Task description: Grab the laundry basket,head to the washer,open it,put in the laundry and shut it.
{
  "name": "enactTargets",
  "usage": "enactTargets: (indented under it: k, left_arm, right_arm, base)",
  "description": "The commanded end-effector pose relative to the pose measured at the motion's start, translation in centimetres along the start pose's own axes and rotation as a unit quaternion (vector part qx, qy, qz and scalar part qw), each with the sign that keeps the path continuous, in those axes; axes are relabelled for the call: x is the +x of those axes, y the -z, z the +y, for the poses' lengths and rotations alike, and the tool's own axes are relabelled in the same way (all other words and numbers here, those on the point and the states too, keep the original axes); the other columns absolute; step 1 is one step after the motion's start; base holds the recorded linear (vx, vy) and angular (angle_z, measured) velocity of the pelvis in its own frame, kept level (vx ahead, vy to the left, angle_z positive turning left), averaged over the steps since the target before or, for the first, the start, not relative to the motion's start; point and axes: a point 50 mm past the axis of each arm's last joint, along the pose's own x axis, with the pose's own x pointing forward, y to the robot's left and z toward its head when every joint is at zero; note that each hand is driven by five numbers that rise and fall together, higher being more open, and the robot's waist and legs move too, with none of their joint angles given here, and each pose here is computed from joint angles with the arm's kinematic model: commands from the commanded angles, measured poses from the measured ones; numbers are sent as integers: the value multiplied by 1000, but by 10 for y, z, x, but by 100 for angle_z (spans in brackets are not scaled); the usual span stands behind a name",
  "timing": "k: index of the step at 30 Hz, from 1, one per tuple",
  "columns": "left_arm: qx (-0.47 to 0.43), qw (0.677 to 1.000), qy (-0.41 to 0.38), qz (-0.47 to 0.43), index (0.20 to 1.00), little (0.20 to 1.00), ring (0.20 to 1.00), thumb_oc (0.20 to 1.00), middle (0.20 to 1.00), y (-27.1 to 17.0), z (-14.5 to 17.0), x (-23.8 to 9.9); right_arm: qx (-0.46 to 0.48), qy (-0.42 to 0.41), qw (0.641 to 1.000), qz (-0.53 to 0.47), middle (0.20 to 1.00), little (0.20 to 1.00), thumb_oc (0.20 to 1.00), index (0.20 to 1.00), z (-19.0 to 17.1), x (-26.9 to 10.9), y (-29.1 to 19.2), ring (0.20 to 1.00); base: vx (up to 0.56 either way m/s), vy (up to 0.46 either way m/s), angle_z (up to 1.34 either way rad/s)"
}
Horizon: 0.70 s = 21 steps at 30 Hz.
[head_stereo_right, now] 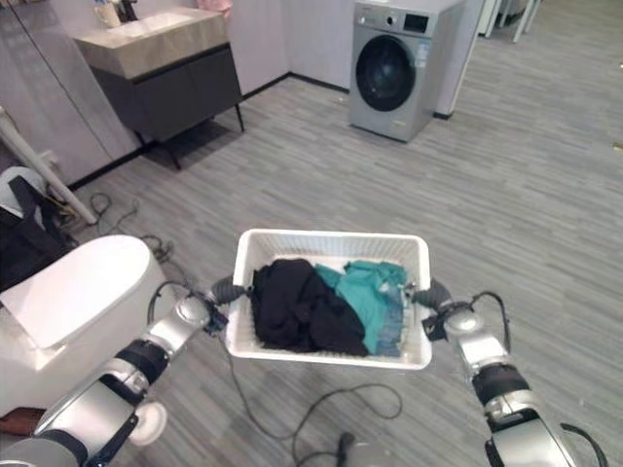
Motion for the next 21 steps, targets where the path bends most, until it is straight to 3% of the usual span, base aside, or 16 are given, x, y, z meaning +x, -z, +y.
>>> enactTargets:
  k: [1,11,16,21]
  left_arm:
    - [11,995,-54,-81,200,200,200,200,200,-43,37,0]
    - [-10,996,-59,-73,200,200,200,200,200,-35,42,-2]
    - [6,993,-84,-79,200,200,200,200,200,-35,59,-6]
    - [54,988,-79,-118,200,200,200,200,200,-70,56,0]
  right_arm:
    - [9,42,996,-84,200,200,200,200,-24,-3,-39,200]
    - [10,24,997,-77,200,200,200,200,-2,6,-37,200]
    - [-3,4,998,-69,200,200,200,200,9,11,-39,200]
    - [16,38,998,-51,200,200,200,200,-7,9,-25,200]
  base:
    - [192,-201,11]
    - [369,58,-30]
    - [558,393,-187]
    - [250,272,49]
